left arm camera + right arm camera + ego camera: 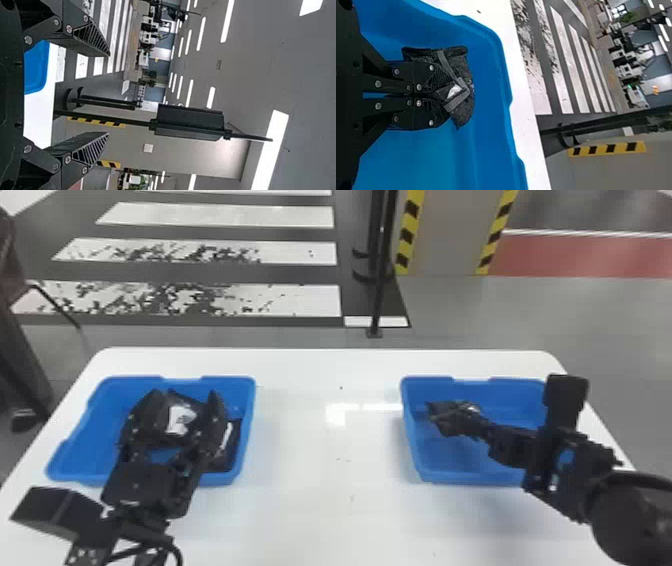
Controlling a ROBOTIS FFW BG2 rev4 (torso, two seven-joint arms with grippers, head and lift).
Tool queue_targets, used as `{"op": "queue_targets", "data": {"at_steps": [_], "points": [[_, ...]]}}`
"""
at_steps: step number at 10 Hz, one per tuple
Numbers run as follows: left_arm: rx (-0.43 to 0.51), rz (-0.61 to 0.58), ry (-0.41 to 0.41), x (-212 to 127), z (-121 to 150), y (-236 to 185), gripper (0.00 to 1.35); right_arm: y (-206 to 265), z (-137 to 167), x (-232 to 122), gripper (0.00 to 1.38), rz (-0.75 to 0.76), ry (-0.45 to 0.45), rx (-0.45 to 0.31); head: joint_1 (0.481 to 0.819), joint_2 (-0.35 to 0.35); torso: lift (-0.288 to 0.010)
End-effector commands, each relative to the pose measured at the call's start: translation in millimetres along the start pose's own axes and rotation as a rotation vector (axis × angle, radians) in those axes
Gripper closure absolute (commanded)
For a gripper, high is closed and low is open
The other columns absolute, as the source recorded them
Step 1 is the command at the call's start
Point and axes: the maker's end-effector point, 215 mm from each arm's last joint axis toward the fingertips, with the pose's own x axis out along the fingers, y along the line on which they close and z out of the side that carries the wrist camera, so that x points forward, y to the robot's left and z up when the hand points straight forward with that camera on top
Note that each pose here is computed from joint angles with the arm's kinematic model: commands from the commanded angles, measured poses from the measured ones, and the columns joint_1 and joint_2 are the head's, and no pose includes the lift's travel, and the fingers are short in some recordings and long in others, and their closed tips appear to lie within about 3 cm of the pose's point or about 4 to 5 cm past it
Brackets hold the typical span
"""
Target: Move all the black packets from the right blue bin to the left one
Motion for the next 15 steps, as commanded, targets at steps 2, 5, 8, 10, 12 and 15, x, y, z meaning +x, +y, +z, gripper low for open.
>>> {"op": "queue_targets", "data": {"at_steps": [2, 5, 8, 10, 12, 15], "points": [[-0.003, 0.002, -0.006, 0, 2, 1, 0.36, 0, 34, -50, 1.14, -0.015, -0.111, -0.011, 0.695, -0.073, -0.140], [-0.010, 0.003, -0.021, 1, 6, 0, 0.36, 101, 53, -61, 1.14, 0.362, -0.144, 0.179, 0.695, -0.054, -0.140], [-0.045, -0.002, -0.050, 5, 14, -7, 0.36, 210, 61, -57, 1.14, 0.830, -0.150, 0.506, 0.695, 0.075, -0.140], [-0.183, -0.010, -0.053, 9, 11, -22, 0.36, 249, 51, -64, 1.14, 0.947, -0.107, 0.575, 0.695, 0.129, -0.140], [-0.378, -0.058, -0.069, 16, 19, -48, 0.35, 280, 30, -63, 1.14, 0.995, -0.033, 0.587, 0.695, 0.158, -0.140], [-0.507, -0.176, -0.050, 26, 35, -99, 0.35, 307, 15, -60, 1.14, 1.028, 0.029, 0.570, 0.695, 0.161, -0.140]]}}
